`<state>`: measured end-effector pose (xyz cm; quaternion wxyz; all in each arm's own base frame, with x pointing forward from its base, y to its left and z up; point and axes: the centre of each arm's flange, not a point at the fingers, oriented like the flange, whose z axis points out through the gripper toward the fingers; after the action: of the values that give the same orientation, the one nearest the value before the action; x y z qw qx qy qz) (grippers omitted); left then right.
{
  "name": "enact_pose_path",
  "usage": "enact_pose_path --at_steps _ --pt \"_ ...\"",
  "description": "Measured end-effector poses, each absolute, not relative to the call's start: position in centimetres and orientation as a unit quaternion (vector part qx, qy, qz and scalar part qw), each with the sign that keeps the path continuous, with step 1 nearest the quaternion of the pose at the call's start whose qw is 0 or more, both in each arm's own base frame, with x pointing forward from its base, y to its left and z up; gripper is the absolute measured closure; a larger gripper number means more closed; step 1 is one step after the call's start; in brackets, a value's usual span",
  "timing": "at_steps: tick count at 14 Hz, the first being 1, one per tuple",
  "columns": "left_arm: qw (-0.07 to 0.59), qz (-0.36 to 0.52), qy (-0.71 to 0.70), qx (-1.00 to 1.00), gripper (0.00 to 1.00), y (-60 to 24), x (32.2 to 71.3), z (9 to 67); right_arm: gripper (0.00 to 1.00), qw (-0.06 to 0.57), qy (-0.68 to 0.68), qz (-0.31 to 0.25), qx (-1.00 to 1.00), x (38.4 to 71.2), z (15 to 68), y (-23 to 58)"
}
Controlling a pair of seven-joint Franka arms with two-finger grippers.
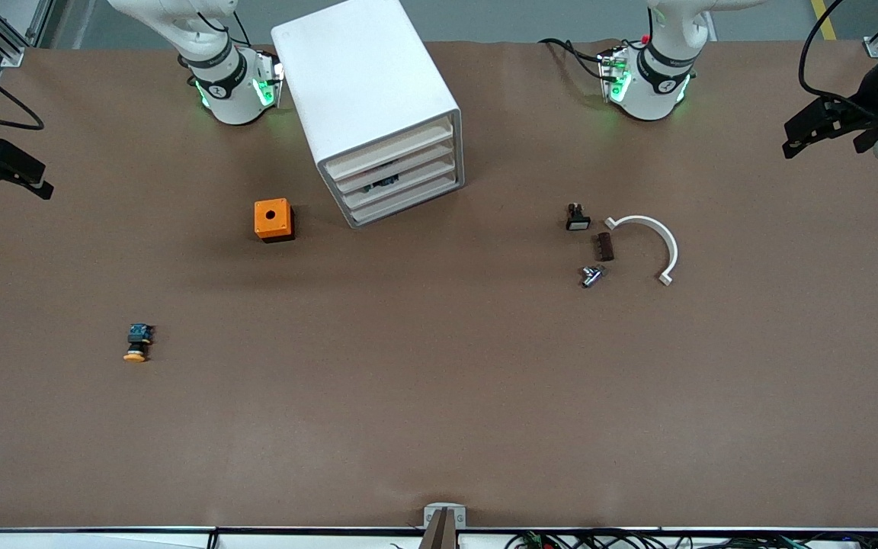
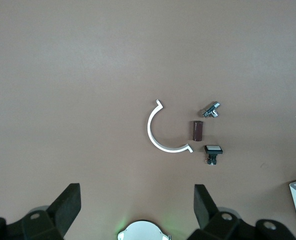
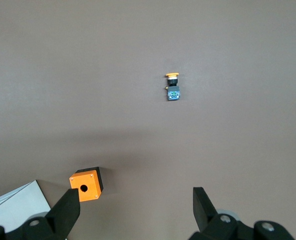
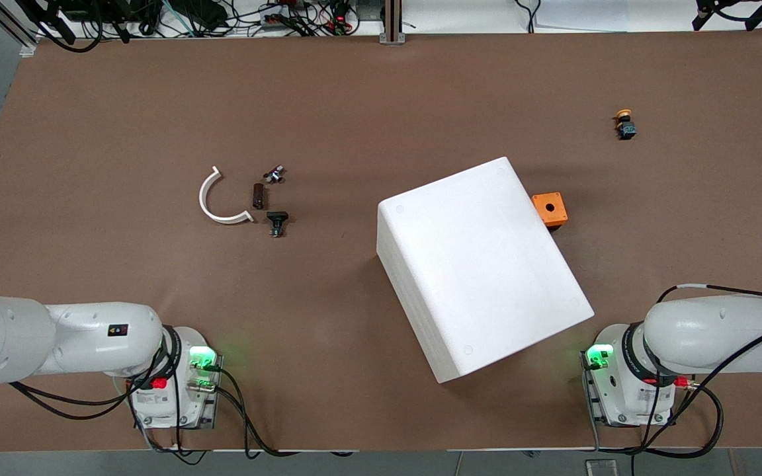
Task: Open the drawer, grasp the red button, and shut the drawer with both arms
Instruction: 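Move the left gripper toward the cabinet drawer handle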
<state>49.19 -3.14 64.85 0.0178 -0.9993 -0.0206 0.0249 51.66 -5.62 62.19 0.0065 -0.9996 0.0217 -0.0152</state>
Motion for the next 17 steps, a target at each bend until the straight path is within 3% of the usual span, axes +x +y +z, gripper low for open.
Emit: enact_pose_path --at_steps 7,12,17 --pt "0.017 0.046 -0.017 -0.999 0.0 -3.5 51.0 62.7 0.0 0.006 0.022 -0.021 -1.0 51.8 62.3 -5.6" --pt "0.017 0.085 -0.02 -0.996 0.0 -7.7 56.0 54.1 0.0 0.006 0.019 -0.017 -1.0 51.7 62.2 -5.6" --pt "0.015 0.077 -0.169 -0.983 0.0 -17.6 59.4 44.7 0.0 0.006 0.02 0.005 -1.0 52.4 60.6 -5.8"
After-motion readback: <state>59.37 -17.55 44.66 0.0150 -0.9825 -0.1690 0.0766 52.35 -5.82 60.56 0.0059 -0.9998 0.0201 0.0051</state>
